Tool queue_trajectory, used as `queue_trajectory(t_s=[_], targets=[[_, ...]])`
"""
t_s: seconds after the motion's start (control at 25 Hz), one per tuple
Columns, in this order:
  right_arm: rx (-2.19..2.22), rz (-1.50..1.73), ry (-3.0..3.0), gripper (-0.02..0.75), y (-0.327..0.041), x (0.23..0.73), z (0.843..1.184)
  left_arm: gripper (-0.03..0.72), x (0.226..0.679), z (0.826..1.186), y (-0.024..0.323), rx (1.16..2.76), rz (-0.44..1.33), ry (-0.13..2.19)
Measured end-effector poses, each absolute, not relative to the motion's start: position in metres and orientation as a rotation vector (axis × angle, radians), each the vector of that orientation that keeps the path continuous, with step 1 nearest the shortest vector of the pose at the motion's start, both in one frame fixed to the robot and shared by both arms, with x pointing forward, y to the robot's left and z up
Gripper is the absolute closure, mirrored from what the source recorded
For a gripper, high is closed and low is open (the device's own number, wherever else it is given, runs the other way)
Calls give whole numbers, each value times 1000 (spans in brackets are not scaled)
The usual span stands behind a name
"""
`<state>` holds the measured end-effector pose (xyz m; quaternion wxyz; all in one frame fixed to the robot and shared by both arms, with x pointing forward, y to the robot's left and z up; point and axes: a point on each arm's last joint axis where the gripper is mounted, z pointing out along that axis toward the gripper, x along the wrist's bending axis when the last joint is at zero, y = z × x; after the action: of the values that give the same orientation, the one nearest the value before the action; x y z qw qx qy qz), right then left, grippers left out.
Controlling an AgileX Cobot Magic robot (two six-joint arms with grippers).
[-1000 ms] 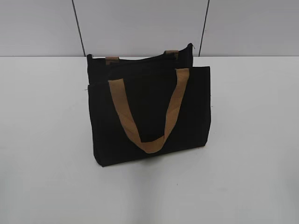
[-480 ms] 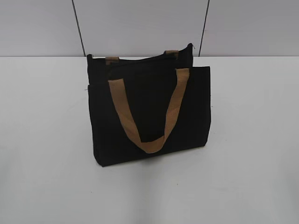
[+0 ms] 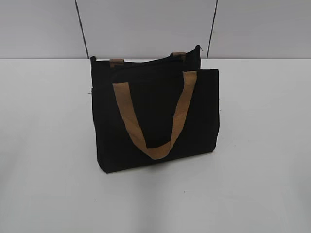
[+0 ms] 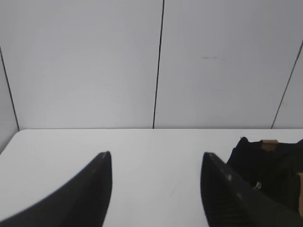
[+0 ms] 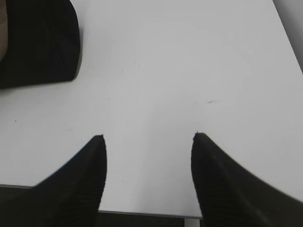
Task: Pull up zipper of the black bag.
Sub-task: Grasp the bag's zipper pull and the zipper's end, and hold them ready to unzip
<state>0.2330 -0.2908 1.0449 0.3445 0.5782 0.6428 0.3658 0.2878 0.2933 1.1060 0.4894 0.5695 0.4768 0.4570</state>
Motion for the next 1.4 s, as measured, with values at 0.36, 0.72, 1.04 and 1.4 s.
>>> queue_trajectory(t_s=[0.36,0.72,1.04,1.4], targets=[[1502,950,1669,293,-291,233,1045,245,353,1046,295,1259,1145,1205],[1502,950,1669,293,-291,233,1045,249,389,1018,296,1209,1120,1286],[1502,950,1669,293,-291,233,1045,249,425,988,273,1391,985,1104],[1502,950,1669,293,-291,233,1045,253,450,915,242,1624,634,935]])
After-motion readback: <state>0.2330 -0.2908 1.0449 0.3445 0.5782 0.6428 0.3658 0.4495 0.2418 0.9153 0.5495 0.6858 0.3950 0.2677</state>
